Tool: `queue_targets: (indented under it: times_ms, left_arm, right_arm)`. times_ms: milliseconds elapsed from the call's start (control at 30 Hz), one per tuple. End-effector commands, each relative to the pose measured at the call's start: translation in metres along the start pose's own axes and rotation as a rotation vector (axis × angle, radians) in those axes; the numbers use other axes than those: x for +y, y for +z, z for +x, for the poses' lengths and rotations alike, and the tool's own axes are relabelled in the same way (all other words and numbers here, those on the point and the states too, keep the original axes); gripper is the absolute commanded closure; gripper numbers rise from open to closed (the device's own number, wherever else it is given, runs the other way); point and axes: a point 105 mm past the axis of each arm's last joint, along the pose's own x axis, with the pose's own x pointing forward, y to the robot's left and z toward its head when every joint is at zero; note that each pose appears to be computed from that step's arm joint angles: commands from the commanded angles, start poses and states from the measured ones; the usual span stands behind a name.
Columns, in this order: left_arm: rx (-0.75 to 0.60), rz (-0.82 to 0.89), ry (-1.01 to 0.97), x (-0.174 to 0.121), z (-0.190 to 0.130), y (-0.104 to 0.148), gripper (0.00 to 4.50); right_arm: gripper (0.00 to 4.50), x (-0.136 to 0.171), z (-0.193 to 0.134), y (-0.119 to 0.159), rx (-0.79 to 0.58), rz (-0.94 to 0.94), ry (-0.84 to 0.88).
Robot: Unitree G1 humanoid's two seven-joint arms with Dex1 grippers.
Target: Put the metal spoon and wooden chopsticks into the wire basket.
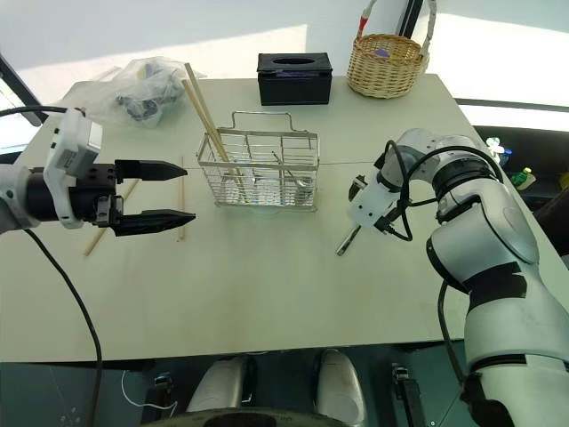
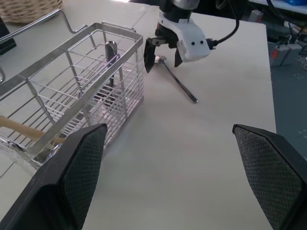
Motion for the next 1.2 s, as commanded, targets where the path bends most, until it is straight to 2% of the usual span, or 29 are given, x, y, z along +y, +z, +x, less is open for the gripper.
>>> queue_targets:
  times_ms: [33,67,267,533,700,900,1033,1200]
  left_arm:
    - [-0.036,0.054,0.016,-0.003,-0.005,0.015,0.00]
    - [-0.039,0.054,0.017,-0.003,-0.005,0.015,0.00]
    - [-0.064,0.057,0.026,0.000,-0.004,0.023,0.00]
    - [-0.071,0.061,0.025,0.005,-0.002,0.025,0.00]
    - [-0.067,0.064,0.024,0.006,-0.001,0.023,0.00]
    - [-0.082,0.078,0.042,0.012,-0.002,0.027,0.00]
    - [-0.096,0.093,0.066,0.020,-0.003,0.030,0.00]
    - [-0.111,0.103,0.071,0.023,-0.002,0.033,0.00]
  right_arm:
    - [0.84,-0.003,-0.006,-0.002,0.013,-0.036,-0.007]
    - [1.24,-0.002,-0.006,-0.001,0.005,-0.032,-0.005]
    - [4.37,0.003,-0.006,-0.001,-0.008,-0.024,0.009]
    - [4.44,0.001,-0.005,0.000,-0.030,-0.006,-0.058]
    - [4.44,-0.003,-0.020,0.003,-0.105,0.020,-0.158]
    - [4.44,-0.024,-0.067,0.022,-0.497,0.290,-0.364]
    - [4.44,-0.047,-0.142,0.019,-0.797,0.595,-0.678]
    - [4.44,-0.055,-0.175,0.014,-0.871,0.761,-0.894]
